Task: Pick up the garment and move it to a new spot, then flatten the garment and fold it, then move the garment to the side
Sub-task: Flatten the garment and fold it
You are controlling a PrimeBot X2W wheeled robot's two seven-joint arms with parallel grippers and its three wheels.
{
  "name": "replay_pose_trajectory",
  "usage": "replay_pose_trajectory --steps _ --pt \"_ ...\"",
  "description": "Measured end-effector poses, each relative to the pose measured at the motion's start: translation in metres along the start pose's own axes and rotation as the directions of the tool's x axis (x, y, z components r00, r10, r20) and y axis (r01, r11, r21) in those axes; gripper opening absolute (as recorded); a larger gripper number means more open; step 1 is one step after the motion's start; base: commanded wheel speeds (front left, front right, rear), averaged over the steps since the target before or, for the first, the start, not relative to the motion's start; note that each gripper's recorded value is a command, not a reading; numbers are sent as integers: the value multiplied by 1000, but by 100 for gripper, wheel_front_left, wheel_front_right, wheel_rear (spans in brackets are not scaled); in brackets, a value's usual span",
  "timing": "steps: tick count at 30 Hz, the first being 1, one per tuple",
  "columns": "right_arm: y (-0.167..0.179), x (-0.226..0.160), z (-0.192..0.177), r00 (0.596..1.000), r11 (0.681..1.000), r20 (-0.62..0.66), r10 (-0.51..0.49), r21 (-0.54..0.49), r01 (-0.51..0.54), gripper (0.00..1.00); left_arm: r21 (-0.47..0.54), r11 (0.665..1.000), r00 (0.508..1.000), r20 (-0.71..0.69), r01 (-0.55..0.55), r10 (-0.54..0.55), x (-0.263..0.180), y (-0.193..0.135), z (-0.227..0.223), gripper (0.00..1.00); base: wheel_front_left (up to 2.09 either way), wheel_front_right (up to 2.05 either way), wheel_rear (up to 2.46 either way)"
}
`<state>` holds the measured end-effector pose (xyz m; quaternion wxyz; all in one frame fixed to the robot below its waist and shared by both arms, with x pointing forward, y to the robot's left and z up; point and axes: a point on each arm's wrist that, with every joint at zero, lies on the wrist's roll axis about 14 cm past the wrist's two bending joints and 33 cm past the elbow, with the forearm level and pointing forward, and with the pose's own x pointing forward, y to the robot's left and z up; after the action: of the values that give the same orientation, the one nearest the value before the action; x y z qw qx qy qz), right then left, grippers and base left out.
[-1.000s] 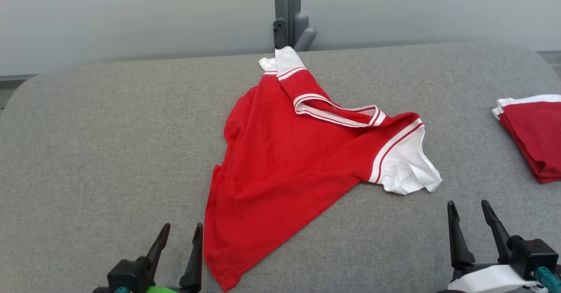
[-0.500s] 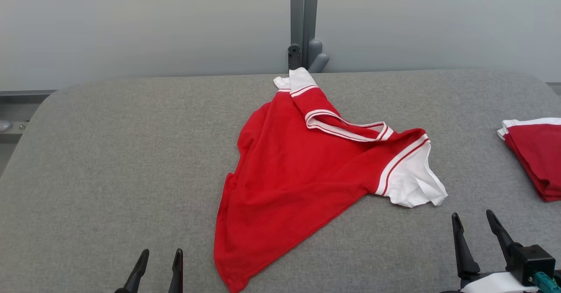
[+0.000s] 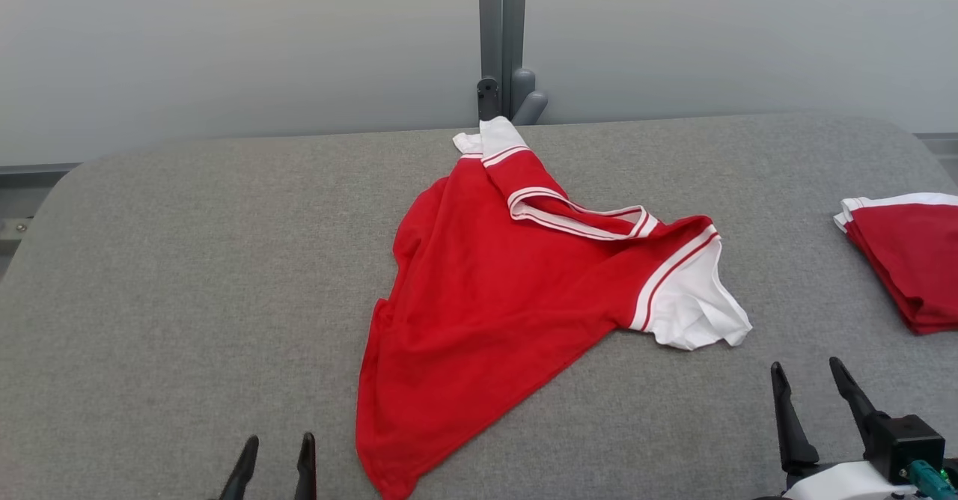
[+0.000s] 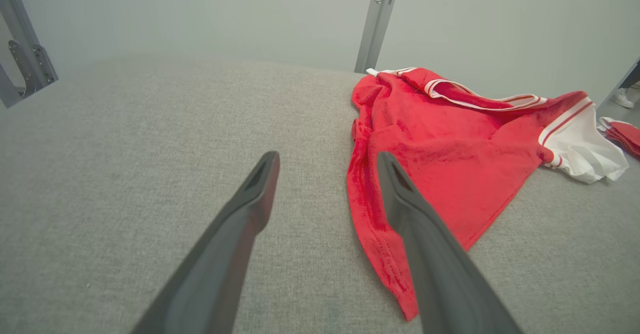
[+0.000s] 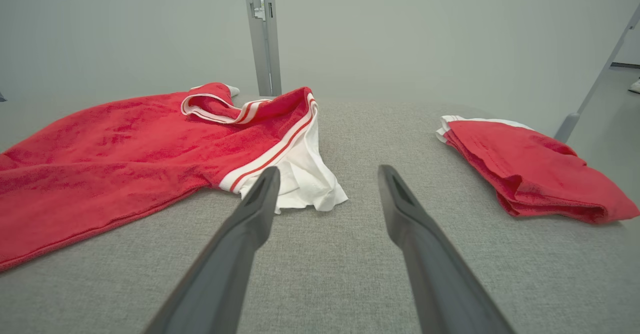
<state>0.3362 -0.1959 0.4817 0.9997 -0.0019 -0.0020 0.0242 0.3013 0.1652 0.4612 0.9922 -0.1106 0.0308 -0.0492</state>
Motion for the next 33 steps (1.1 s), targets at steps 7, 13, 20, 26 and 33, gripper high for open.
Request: replay_pose_trajectory --steps 7,13,20,26,33 --pt "-12 18 -13 995 996 -97 -2 -94 -7 100 -111 994 977 -211 17 -40 1 -20 -45 100 0 0 0" --pt "9 53 -22 963 979 -254 94 -153 -136 100 -229 973 937 -334 23 -101 13 -44 -55 100 0 0 0" --pt "9 77 -48 907 964 -408 108 -181 -197 100 -339 940 875 -447 27 -186 19 -76 -66 100 0 0 0" --pt "3 88 -66 879 955 -465 102 -201 -217 100 -358 934 866 -471 -15 -167 26 -76 -72 100 0 0 0" --pt "3 103 -85 856 947 -506 107 -210 -242 100 -328 942 827 -547 -70 -129 27 -68 -96 100 0 0 0"
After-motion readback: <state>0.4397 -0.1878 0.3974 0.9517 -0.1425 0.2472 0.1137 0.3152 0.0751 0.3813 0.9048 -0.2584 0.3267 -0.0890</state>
